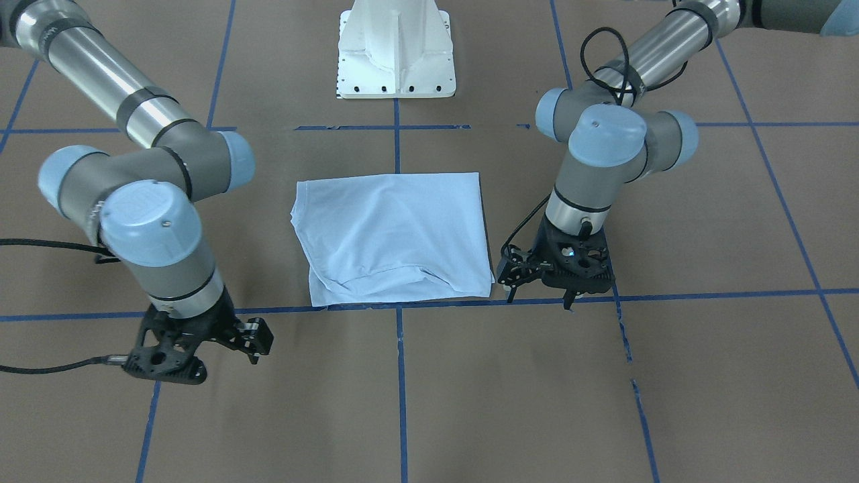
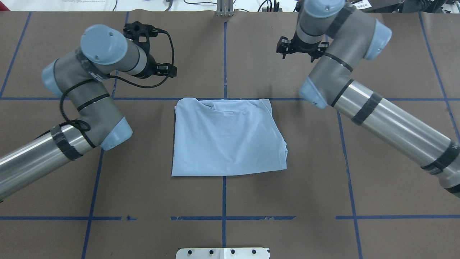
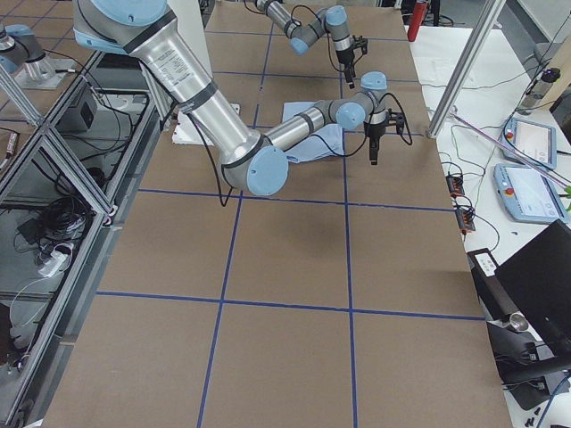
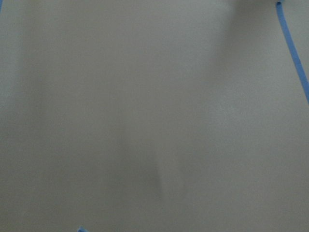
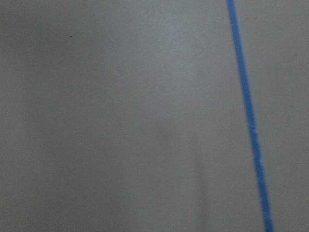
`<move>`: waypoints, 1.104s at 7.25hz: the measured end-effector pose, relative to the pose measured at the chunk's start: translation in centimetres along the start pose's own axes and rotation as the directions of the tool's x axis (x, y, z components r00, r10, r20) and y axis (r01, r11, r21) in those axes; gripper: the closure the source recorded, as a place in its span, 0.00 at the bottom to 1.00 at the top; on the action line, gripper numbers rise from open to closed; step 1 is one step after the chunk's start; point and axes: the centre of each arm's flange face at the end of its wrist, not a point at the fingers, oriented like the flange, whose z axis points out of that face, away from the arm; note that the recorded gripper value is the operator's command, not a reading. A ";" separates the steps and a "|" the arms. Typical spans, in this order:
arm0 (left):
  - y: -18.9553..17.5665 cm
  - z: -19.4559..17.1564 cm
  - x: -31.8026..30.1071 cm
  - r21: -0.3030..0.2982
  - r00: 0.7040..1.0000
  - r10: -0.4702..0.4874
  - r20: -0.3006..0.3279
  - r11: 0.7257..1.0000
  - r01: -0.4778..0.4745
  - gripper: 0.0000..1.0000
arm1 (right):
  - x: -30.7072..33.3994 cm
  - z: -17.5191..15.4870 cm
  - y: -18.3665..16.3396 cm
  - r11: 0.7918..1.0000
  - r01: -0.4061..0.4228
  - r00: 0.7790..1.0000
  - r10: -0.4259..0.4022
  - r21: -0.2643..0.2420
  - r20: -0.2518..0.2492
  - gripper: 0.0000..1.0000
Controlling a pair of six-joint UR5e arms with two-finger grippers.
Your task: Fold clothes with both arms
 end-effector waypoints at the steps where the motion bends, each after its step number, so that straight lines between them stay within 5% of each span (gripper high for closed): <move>1: 0.3 -3.7 -2.6 -0.013 0.998 0.064 0.005 0.998 -0.064 0.00 | 6.4 -1.8 -1.4 0.996 0.082 0.997 -0.083 -0.025 -0.009 0.00; 4: 2.2 -12.0 -16.2 -0.069 0.969 0.247 0.028 0.967 -0.245 0.00 | 32.2 -5.3 -1.0 0.951 0.293 0.955 -0.296 -0.101 -0.014 0.00; 6: 3.6 -15.3 -26.0 -0.127 0.945 0.328 0.001 0.937 -0.325 0.00 | 46.0 -6.0 4.2 0.952 0.270 0.962 -0.273 -0.143 -0.004 0.00; 8: 7.4 -16.6 -33.3 -0.197 0.960 0.278 -0.028 0.940 -0.278 0.00 | 53.7 -4.9 12.1 0.961 0.189 0.981 -0.193 -0.202 -0.002 0.00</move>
